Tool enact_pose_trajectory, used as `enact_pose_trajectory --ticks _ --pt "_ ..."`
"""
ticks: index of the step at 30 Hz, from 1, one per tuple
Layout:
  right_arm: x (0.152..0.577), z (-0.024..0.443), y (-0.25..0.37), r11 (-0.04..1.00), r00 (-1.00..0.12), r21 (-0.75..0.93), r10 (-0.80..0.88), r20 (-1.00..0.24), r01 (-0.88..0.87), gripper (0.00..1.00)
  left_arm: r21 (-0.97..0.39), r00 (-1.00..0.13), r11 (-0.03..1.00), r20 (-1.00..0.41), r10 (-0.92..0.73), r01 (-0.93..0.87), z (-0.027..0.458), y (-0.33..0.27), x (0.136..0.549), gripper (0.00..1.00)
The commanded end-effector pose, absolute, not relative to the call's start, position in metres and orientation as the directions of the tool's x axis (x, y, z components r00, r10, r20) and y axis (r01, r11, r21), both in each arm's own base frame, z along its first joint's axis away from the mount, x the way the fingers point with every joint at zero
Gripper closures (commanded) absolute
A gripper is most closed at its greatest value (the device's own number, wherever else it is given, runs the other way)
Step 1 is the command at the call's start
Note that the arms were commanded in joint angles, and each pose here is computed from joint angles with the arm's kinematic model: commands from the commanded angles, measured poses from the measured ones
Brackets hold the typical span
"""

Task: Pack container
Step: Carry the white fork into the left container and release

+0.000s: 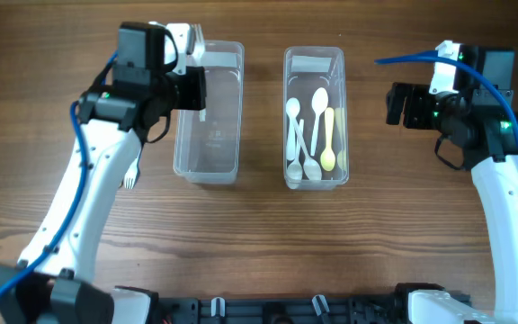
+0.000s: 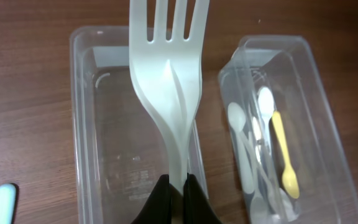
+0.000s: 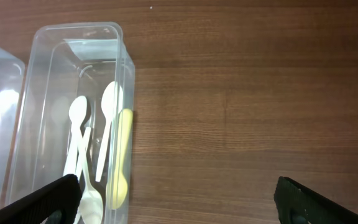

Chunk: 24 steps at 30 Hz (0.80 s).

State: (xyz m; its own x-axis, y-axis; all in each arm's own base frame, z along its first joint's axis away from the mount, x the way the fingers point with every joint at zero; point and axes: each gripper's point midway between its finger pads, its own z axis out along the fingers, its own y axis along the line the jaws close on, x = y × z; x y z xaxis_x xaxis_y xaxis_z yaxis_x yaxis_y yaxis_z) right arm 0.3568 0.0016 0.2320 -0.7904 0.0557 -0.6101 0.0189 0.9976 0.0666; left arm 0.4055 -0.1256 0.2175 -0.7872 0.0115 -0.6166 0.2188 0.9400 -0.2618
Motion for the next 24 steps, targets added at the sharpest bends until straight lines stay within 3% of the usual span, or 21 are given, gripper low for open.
enact_pose_trajectory --ticks 1,3,5,7,8,9,18,24 --pt "0.36 0.235 -0.002 0.999 -0.785 0.048 0.045 -0.618 0.019 0.0 -0.226 -0.805 0.945 -0.589 0.061 0.237 0.196 -0.128 0.414 0.96" --pt "0.361 0.236 -0.002 0.999 -0.784 0.048 0.044 -0.619 0.019 0.0 -0.226 -0.816 0.946 -0.575 0.064 0.233 0.188 -0.128 0.416 0.92" --pt "0.361 0.236 -0.002 0.999 -0.784 0.048 0.045 -0.619 0.019 0.0 -0.227 -0.818 0.946 -0.571 0.064 0.232 0.187 -0.128 0.416 0.56" --pt "0.361 0.236 -0.002 0.999 -0.784 0.048 0.045 -0.619 0.019 0.0 -0.227 -0.817 0.946 -0.573 0.064 0.233 0.187 -0.128 0.416 0.4" --pt "0.36 0.235 -0.002 0.999 -0.785 0.048 0.045 -0.618 0.019 0.0 -0.226 -0.816 0.946 -0.575 0.064 0.233 0.187 -0.128 0.416 0.25" --pt "0.36 0.235 -0.002 0.999 -0.785 0.048 0.045 -0.618 0.019 0.0 -0.226 -0.815 0.946 -0.576 0.064 0.234 0.188 -0.128 0.417 0.18" --pt "0.36 0.235 -0.002 0.999 -0.785 0.048 0.045 -0.618 0.019 0.0 -0.029 -0.798 0.993 -0.598 0.075 0.115 0.221 -0.07 0.39 0.09" --pt "0.361 0.236 -0.002 0.999 -0.784 0.048 0.045 -0.619 0.019 0.0 0.034 -0.907 0.999 -0.418 0.049 0.038 0.195 -0.035 0.343 0.19"
